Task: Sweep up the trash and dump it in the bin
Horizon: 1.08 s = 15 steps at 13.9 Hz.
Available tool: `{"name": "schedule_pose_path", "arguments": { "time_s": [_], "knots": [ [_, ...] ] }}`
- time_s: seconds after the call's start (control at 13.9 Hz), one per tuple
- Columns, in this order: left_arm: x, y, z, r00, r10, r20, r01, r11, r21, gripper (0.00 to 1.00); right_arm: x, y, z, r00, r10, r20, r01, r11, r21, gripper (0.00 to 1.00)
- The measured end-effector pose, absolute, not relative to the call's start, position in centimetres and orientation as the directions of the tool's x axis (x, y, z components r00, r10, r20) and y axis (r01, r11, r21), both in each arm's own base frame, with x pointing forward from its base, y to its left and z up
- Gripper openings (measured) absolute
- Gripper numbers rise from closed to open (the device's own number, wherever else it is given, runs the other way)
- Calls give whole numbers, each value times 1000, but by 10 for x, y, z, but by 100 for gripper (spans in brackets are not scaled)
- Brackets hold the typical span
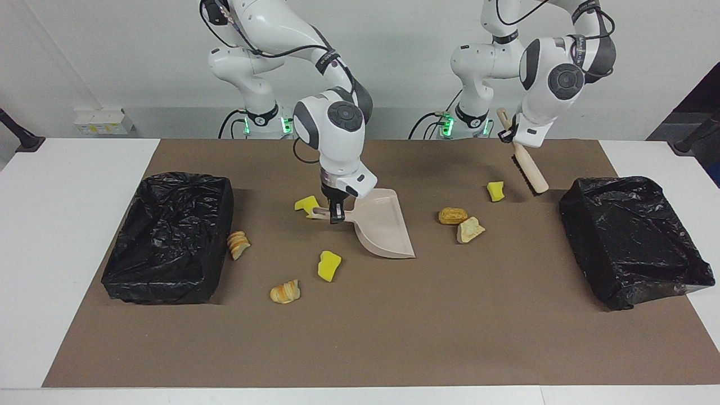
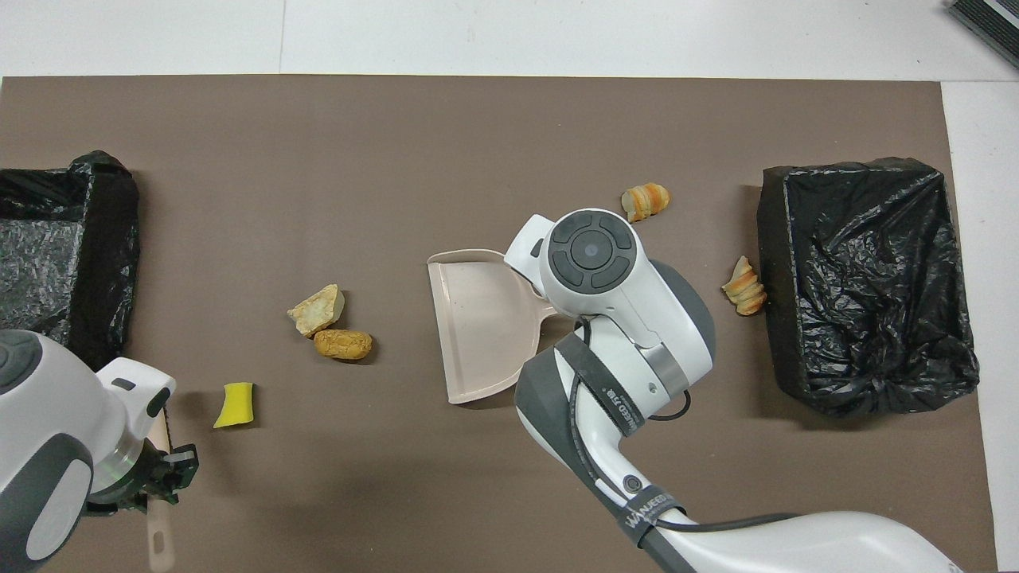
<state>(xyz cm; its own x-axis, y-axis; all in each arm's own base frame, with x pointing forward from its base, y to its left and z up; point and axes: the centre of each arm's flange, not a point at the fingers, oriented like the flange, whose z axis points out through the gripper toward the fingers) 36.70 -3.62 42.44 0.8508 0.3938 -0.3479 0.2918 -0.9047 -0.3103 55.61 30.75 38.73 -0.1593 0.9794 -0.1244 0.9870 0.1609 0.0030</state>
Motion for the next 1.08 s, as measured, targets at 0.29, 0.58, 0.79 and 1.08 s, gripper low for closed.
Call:
{"name": "schedule_pose_path", "arguments": {
  "time_s": [0.29, 0.58, 0.79, 1.08],
  "knots": [
    [360, -81, 382, 816, 520, -254, 452, -846, -281, 26, 556, 308, 388, -159, 979, -124, 987, 161, 4, 32],
    [369, -135, 345, 771, 614, -169, 567, -782, -259, 26, 556, 308, 388, -159, 979, -124, 987, 161, 4, 32],
    [390, -141, 349, 794, 589, -148, 562, -805, -188, 26, 556, 308, 388, -159, 979, -124, 987, 161, 4, 32],
    [434, -159, 364, 898, 410, -162, 405, -912, -61, 26, 556, 308, 388, -159, 979, -124, 987, 161, 5, 32]
  ]
}}
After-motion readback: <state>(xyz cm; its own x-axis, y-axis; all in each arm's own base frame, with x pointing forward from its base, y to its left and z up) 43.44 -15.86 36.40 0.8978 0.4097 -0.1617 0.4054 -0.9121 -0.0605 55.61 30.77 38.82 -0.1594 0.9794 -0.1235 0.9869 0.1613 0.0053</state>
